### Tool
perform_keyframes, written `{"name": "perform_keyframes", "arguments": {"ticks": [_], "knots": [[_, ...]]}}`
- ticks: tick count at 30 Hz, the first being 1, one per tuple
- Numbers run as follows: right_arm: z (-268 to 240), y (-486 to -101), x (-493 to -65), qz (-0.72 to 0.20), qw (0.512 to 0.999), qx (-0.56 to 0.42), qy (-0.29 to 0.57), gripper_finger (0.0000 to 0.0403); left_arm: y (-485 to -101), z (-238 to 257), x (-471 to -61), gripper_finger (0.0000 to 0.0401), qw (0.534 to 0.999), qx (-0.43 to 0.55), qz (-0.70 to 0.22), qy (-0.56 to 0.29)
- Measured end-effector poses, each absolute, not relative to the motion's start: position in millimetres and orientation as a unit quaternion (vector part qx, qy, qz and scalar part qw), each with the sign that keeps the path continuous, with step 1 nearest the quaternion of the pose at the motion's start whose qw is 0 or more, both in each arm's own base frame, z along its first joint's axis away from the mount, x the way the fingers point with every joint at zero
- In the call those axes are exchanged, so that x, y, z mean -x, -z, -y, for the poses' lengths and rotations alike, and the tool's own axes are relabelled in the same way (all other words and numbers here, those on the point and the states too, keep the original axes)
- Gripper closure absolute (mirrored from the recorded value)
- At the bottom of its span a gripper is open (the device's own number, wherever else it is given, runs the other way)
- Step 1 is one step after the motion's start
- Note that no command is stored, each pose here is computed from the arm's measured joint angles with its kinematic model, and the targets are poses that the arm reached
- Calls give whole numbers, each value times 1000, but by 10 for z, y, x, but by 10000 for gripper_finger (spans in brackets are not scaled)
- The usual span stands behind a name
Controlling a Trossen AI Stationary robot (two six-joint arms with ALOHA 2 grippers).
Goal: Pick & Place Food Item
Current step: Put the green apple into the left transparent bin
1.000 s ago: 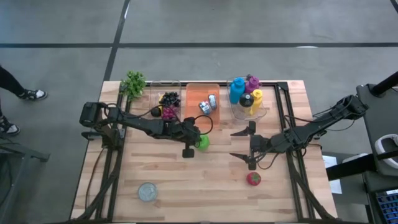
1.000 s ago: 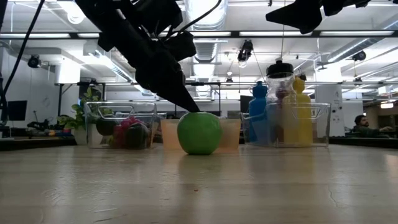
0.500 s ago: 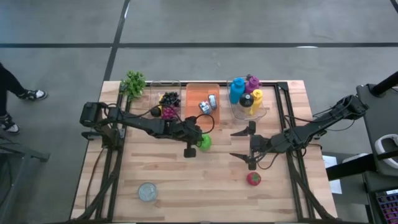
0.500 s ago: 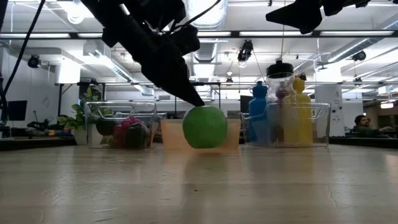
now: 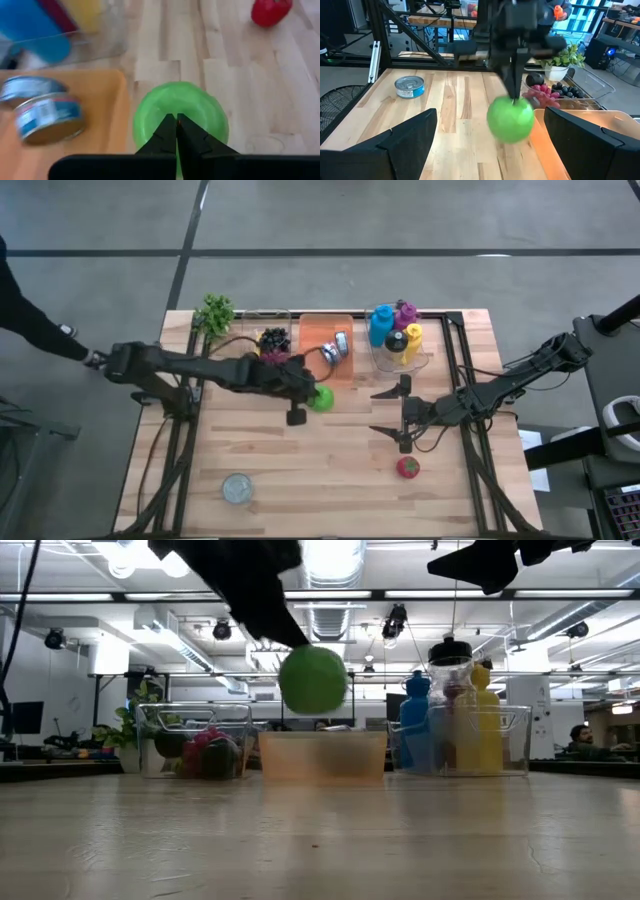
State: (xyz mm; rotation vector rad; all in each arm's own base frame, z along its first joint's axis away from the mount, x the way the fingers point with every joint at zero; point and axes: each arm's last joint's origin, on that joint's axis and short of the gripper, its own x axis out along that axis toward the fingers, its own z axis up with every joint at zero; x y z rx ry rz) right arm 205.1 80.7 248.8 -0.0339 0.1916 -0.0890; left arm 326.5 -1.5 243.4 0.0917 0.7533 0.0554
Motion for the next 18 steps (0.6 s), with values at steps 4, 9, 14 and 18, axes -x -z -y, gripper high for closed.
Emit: {"name": "perform_keyframes", "arguments": {"ticks": [4, 9, 14, 18], "knots": [[-807, -2488, -2051, -96, 994, 16, 44, 37, -2656, -56, -3052, 401, 928, -20, -364, -81], [-806, -2488, -2051, -95, 994, 17, 45, 37, -2884, -176, -2788, 401, 922, 13, -352, -159], [-807, -2489, -2051, -95, 994, 17, 44, 37, -3007, -355, -2567, 401, 905, 57, -342, -248], [-807, -2489, -2051, -95, 994, 17, 44, 37, -3007, -562, -2471, 401, 878, 92, -337, -327]]}}
